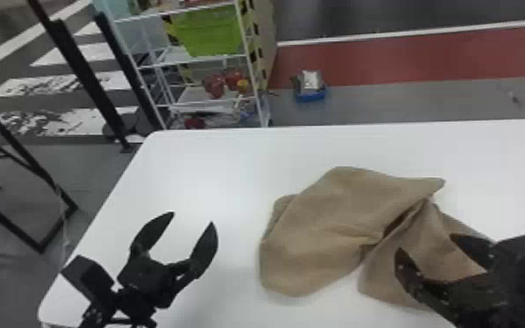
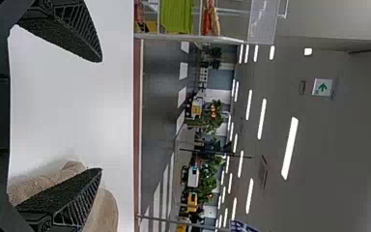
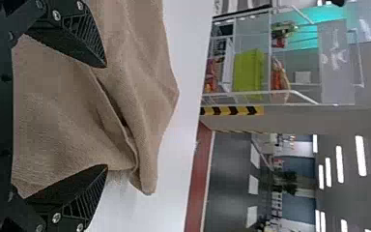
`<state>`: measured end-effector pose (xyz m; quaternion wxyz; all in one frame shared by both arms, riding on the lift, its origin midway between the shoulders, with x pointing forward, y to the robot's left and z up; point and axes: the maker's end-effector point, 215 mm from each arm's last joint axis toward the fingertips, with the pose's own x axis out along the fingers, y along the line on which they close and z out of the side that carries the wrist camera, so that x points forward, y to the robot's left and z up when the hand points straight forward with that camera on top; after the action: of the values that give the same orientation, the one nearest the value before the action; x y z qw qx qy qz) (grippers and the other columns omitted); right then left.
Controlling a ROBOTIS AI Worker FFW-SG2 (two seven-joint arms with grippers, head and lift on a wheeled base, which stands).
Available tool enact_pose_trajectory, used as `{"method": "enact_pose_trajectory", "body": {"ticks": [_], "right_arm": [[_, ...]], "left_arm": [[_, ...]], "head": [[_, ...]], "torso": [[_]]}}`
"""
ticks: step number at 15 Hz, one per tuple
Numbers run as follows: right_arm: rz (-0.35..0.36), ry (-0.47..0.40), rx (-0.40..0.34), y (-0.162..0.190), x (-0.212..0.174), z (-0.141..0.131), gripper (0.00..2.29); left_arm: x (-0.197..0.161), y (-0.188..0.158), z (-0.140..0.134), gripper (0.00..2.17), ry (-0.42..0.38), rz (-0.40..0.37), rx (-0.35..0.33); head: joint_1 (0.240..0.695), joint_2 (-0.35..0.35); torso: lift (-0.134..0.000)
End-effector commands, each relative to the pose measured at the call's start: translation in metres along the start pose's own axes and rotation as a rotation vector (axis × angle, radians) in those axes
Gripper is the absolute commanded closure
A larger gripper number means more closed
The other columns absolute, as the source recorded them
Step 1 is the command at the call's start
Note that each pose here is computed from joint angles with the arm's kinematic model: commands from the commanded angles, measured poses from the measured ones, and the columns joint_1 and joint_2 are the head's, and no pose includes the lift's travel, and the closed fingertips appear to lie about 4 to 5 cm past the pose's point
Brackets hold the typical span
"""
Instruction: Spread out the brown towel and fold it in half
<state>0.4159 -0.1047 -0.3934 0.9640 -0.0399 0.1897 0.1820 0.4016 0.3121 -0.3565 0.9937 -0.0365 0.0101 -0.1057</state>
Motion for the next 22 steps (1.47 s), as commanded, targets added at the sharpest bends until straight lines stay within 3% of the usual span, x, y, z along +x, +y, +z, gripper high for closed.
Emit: {"method": "enact_pose_trajectory", "body": {"ticks": [1, 5, 9, 11, 14, 16, 22], "right_arm": [[0.002, 0.134, -0.010, 0.010, 0.003, -0.023, 0.20], [0.046, 0.183, -0.046, 0.038, 0.020, -0.006, 0.21], [0.037, 0.439, -0.093, 0.054, 0.013, -0.039, 0.21], [0.025, 0.515, -0.094, 0.052, 0.010, -0.043, 0.21], [0.007, 0.548, -0.099, 0.047, 0.010, -0.031, 0.21], [0.001, 0.516, -0.124, 0.047, 0.017, -0.012, 0.21], [0.011, 0.571, -0.216, 0.060, 0.034, -0.028, 0.22]], "left_arm": [[0.002, -0.001, 0.001, 0.07, -0.003, -0.001, -0.003], [0.003, -0.002, -0.001, 0.07, 0.008, -0.004, -0.011], [0.000, 0.000, 0.000, 0.07, 0.009, -0.001, -0.010], [0.000, 0.000, 0.001, 0.07, 0.006, -0.003, -0.008], [0.000, -0.001, 0.000, 0.07, 0.007, -0.005, -0.010], [0.000, 0.000, 0.000, 0.07, 0.006, -0.002, -0.007], [0.000, 0.003, 0.000, 0.07, 0.004, 0.002, -0.010]], "head": [[0.695, 0.280], [0.695, 0.303], [0.695, 0.334], [0.695, 0.350], [0.695, 0.350], [0.695, 0.347], [0.695, 0.350]], "torso": [[-0.134], [-0.134], [-0.134], [-0.134], [-0.134], [-0.134], [-0.134]]}}
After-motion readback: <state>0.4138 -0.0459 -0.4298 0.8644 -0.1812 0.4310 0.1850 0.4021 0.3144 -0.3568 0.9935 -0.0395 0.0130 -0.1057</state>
